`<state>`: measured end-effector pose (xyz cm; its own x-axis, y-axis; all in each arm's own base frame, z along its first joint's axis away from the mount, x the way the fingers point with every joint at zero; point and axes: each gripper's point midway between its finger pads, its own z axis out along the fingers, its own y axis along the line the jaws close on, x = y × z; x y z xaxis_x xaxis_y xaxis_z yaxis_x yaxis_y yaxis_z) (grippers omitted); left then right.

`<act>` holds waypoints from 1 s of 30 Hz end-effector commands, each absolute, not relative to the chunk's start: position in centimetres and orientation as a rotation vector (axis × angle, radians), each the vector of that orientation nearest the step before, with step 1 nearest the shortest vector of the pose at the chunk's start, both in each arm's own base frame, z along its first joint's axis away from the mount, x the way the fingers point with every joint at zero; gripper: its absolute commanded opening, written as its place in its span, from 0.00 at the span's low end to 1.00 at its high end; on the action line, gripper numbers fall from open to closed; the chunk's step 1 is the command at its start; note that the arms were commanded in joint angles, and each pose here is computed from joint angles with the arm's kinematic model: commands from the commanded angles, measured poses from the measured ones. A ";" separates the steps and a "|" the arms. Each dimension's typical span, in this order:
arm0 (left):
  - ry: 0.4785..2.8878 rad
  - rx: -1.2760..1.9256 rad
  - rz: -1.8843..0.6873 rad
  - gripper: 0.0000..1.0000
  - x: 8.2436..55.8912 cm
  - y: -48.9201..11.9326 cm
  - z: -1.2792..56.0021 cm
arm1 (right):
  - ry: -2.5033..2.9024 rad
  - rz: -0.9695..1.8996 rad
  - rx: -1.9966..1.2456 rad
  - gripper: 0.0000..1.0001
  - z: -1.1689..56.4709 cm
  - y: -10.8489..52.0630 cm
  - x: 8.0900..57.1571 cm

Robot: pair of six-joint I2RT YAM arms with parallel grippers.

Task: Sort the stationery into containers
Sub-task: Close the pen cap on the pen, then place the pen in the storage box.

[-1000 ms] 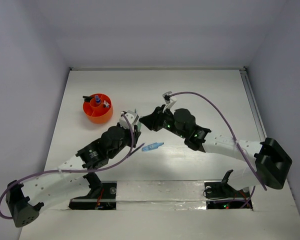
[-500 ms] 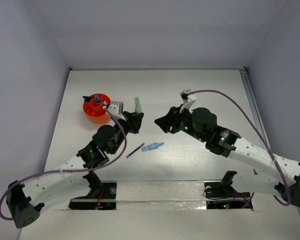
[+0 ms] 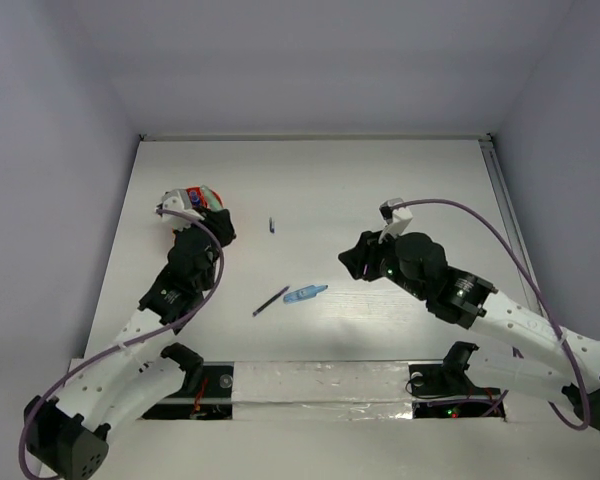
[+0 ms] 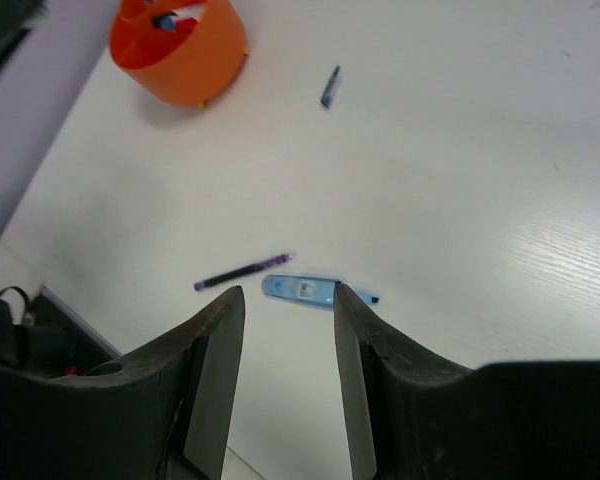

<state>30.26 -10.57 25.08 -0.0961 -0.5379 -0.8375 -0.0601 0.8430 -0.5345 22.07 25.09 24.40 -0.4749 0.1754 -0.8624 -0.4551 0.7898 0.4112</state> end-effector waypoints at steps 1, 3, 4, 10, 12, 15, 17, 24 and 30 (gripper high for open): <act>1.609 -0.620 -0.354 0.00 30.2 -6.8 25.2 | 1.934 0.718 -0.233 0.47 23.4 24.5 22.5; 1.656 -0.644 -0.307 0.00 30.3 -5.8 23.6 | 1.943 0.721 -0.243 0.47 22.9 24.7 22.6; 1.656 -0.672 -0.275 0.00 30.6 -4.7 23.1 | 1.948 0.728 -0.251 0.47 22.8 24.8 22.7; 1.706 -0.713 -0.258 0.00 32.7 -2.4 20.4 | 1.960 0.747 -0.311 0.47 21.9 25.3 22.4; 1.704 -0.731 -0.265 0.00 33.6 -1.6 20.3 | 1.966 0.747 -0.329 0.47 21.4 25.4 22.3; 1.732 -0.726 -0.287 0.00 34.8 -1.5 20.3 | 1.964 0.751 -0.341 0.47 21.2 25.3 22.3; 1.756 -0.722 -0.299 0.00 35.2 -1.9 20.0 | 1.968 0.752 -0.344 0.47 21.2 25.3 22.4; 1.775 -0.753 -0.340 0.00 34.7 -2.4 18.7 | 1.958 0.769 -0.358 0.47 21.1 25.4 22.3; 1.773 -0.783 -0.304 0.00 35.7 -1.9 17.1 | 1.959 0.790 -0.380 0.47 20.9 25.6 21.9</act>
<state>34.54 -2.28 16.59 -0.2142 -0.6289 -0.7474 -0.3606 0.7620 -0.5379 21.77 25.20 20.07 -0.5286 0.0468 -0.8476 -0.5244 0.7671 0.3694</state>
